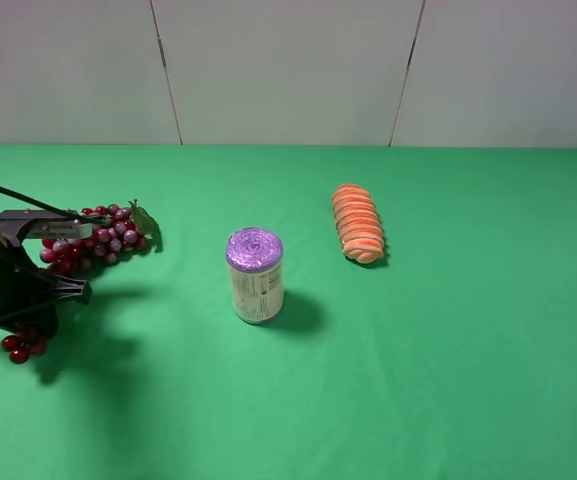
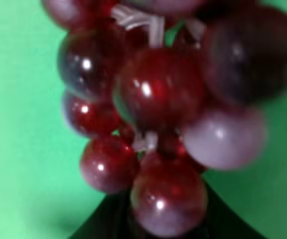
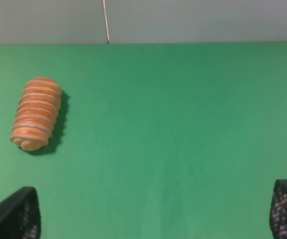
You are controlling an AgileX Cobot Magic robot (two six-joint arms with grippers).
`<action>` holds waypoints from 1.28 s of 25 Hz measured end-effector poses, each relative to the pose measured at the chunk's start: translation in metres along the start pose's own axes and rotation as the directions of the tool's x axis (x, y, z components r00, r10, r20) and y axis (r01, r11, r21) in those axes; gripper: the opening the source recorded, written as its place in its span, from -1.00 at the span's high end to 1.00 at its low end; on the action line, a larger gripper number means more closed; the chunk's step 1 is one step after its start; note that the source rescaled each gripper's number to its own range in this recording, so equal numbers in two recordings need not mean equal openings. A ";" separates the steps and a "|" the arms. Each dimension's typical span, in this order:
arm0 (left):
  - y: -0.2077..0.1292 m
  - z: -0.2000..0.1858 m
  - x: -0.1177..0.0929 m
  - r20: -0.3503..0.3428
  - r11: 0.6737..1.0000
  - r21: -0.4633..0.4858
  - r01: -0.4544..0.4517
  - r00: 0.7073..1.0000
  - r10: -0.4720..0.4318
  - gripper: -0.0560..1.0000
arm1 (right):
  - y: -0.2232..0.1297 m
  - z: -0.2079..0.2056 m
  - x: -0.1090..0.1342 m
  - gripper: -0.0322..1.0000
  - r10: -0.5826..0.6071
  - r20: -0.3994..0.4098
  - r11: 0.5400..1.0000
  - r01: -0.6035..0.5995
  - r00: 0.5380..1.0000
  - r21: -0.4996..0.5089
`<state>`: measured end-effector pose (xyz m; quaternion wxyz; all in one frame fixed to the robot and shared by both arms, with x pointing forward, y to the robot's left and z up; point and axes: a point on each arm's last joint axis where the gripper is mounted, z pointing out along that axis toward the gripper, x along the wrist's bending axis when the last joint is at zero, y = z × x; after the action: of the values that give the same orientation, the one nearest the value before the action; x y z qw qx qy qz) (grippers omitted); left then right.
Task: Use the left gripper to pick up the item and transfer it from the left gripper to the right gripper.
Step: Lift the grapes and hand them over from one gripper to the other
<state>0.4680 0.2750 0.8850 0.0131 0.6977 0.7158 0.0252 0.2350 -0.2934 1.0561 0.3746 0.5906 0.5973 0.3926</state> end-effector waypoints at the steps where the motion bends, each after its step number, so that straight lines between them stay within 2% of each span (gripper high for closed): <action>1: 0.000 -0.005 0.000 0.002 1.000 -0.014 0.001 1.000 -0.001 0.85 | 0.000 0.000 0.000 -1.00 0.000 0.000 1.000 0.000 1.000 0.000; 9: -0.009 -0.053 0.003 0.017 0.990 -0.141 0.006 1.000 -0.004 0.86 | 0.000 0.000 0.000 -1.00 0.000 0.000 1.000 0.000 1.000 0.000; 17: -0.031 -0.104 0.008 0.037 0.958 -0.287 0.018 0.999 -0.008 0.88 | 0.000 0.000 0.000 -1.00 0.000 0.000 1.000 0.000 1.000 0.000; 22: -0.040 -0.142 0.011 0.036 0.948 -0.318 0.017 0.999 -0.006 0.88 | 0.000 0.000 0.000 -1.00 0.000 0.000 1.000 0.000 1.000 0.000; 27: -0.033 -0.191 0.011 0.022 0.946 -0.324 -0.011 1.000 0.020 0.88 | 0.000 0.000 0.000 -1.00 0.000 0.000 1.000 0.000 1.000 0.000; 32: -0.029 -0.235 0.012 0.028 0.929 -0.370 -0.005 0.999 0.016 0.88 | 0.000 0.000 0.000 -1.00 0.000 0.000 1.000 0.000 1.000 0.000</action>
<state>0.4263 0.2822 1.1183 0.1549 0.6869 0.6942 0.1492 0.2350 -0.2934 1.0561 0.3746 0.5906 0.5973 0.3926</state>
